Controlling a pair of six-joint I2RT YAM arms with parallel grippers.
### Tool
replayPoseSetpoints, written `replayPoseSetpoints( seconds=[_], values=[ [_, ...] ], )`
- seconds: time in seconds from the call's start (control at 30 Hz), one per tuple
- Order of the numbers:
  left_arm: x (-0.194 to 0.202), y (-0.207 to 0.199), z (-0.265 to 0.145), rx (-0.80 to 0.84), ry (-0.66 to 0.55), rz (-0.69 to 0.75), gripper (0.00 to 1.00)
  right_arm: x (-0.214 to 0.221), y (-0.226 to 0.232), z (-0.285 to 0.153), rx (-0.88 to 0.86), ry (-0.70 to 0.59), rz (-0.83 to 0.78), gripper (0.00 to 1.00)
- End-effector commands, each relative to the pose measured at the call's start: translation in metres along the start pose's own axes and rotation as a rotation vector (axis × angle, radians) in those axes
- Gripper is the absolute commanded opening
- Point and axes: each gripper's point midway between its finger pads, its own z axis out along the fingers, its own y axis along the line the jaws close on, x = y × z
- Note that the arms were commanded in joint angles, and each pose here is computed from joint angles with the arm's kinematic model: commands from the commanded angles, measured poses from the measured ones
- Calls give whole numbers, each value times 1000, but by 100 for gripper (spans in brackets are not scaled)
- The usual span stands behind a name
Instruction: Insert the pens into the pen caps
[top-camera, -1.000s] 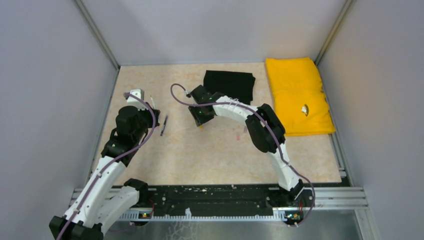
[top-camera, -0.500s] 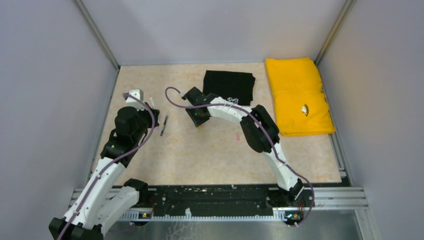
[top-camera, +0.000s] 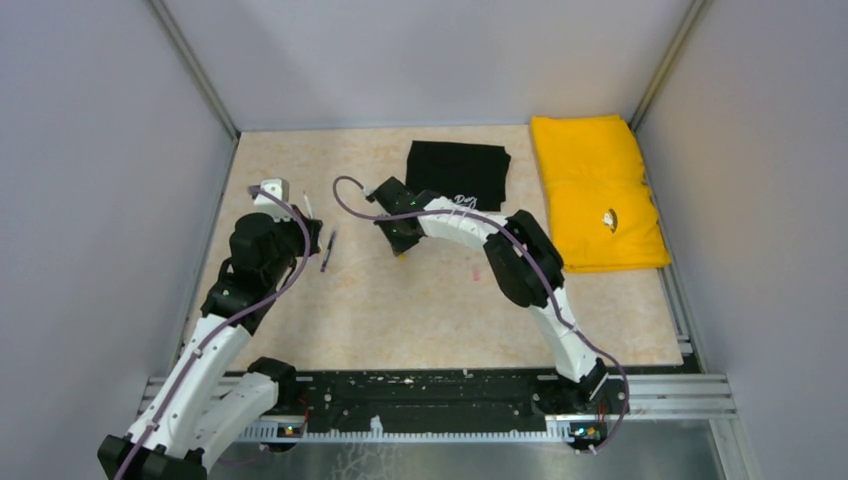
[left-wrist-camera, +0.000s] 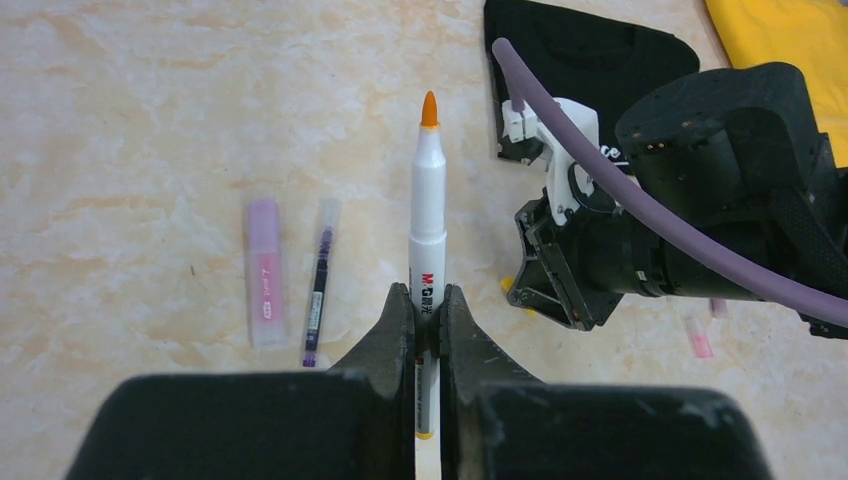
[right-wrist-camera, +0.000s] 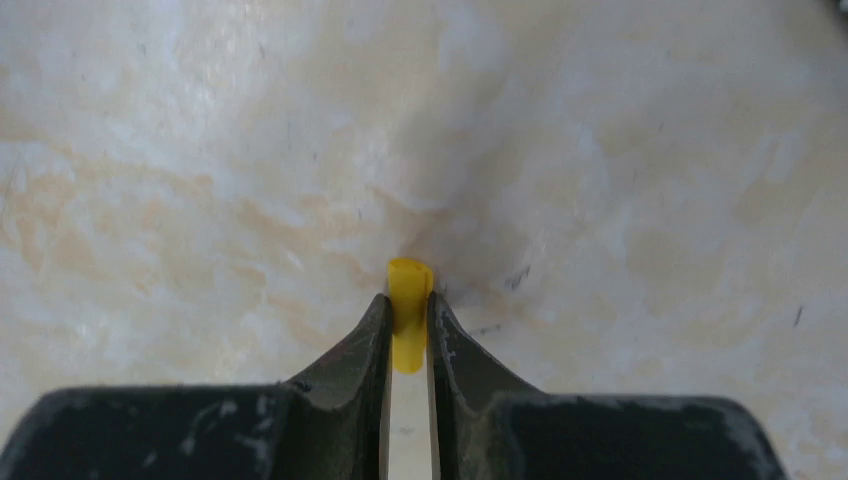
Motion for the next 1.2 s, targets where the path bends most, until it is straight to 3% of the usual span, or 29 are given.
replayPoseSetpoints(
  seconds=[0.0,0.2,0.3,0.47,0.6,0.83,1.07,1.17],
  values=[
    [3,-17,2,102,11,19,0,-33,17,-54,-123,-191,82,0],
    [11,-64,-1,380,42,37,2,-58,-16,-134,-135,-469,232,0],
    [20,-97,-5,581,95,26,0,-58,-33,-166,-122,-564,286,0],
    [30,-129,0,771,177,-7,0,-53,-61,-227,-72,-791,443,0],
    [35,-158,4,826,204,69,0,-48,-72,-283,-79,-991,525,0],
    [57,-210,1,933,272,106,0,-35,-76,-329,-100,-1098,575,0],
    [44,-236,-10,1029,245,92,0,-30,-69,-374,-218,-1299,617,0],
    [41,-243,-15,1063,245,96,0,-32,-61,-380,-282,-1329,599,0]
  ],
)
